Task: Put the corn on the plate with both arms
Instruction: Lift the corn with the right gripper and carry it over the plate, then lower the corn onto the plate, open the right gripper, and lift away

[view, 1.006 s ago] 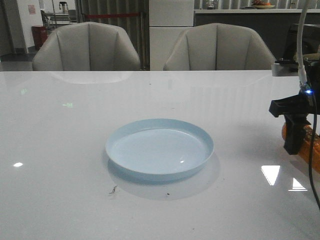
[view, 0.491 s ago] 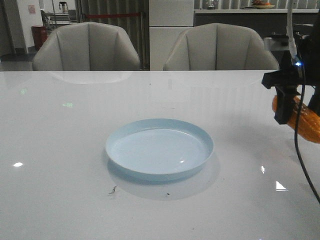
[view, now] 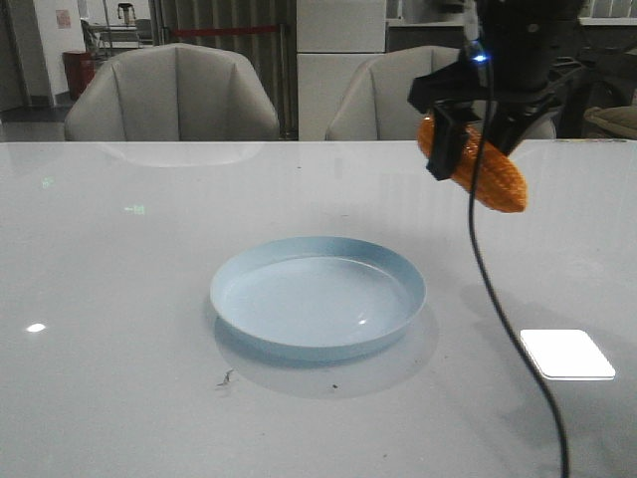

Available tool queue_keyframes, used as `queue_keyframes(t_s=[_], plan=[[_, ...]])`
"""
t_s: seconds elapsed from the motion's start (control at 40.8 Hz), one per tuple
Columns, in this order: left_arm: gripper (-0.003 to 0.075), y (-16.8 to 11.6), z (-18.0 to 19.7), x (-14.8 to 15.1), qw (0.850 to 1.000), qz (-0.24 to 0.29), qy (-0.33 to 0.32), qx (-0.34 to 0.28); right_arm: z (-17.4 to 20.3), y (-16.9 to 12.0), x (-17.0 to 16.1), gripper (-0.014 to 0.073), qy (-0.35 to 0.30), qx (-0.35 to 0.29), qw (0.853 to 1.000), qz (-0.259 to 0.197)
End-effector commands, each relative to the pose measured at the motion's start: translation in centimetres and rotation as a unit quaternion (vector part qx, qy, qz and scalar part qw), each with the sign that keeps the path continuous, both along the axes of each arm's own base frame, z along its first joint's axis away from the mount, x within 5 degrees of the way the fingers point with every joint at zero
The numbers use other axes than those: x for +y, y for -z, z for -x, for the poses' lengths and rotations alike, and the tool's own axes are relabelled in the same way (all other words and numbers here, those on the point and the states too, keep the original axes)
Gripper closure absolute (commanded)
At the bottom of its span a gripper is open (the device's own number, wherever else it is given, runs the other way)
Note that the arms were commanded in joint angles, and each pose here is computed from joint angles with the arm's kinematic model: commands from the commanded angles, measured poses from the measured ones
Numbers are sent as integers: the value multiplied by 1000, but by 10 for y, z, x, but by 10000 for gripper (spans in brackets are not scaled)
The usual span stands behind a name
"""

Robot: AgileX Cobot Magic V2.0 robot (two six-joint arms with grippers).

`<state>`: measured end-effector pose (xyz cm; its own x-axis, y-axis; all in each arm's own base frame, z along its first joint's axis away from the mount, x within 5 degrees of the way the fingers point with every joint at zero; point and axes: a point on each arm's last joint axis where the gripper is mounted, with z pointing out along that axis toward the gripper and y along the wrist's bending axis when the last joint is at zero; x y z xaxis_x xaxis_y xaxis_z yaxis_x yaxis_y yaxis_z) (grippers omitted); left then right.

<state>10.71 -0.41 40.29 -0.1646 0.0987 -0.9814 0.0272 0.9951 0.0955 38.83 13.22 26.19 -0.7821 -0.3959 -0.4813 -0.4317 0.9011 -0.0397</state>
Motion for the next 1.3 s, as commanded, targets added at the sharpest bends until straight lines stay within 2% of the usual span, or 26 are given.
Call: queue_keyframes(t_s=[0.0, 0.294, 0.441, 0.687, 0.809, 1.177, 1.275], plan=[[285, -16, 2, -1, 999, 5, 9, -54, 8, -35, 22, 475, -32, -68, 997, -26], [285, -16, 2, -1, 999, 5, 9, -54, 31, -36, 77, 475, -99, -84, 990, -46], [285, -16, 2, -1, 999, 5, 9, -54, 37, -25, 94, 475, -121, -69, 989, -41], [285, -16, 2, -1, 999, 5, 9, -54, 32, 16, 98, 471, -123, 9, 992, -5], [285, -16, 2, -1, 999, 5, 9, -54, 29, 30, 100, 471, -122, 27, 992, 2], [285, -16, 2, -1, 999, 5, 9, -54, 26, 34, 102, 468, -122, 23, 992, -1], [285, -16, 2, -1, 999, 5, 9, -54, 25, 34, 102, 392, -122, 22, 992, -1]])
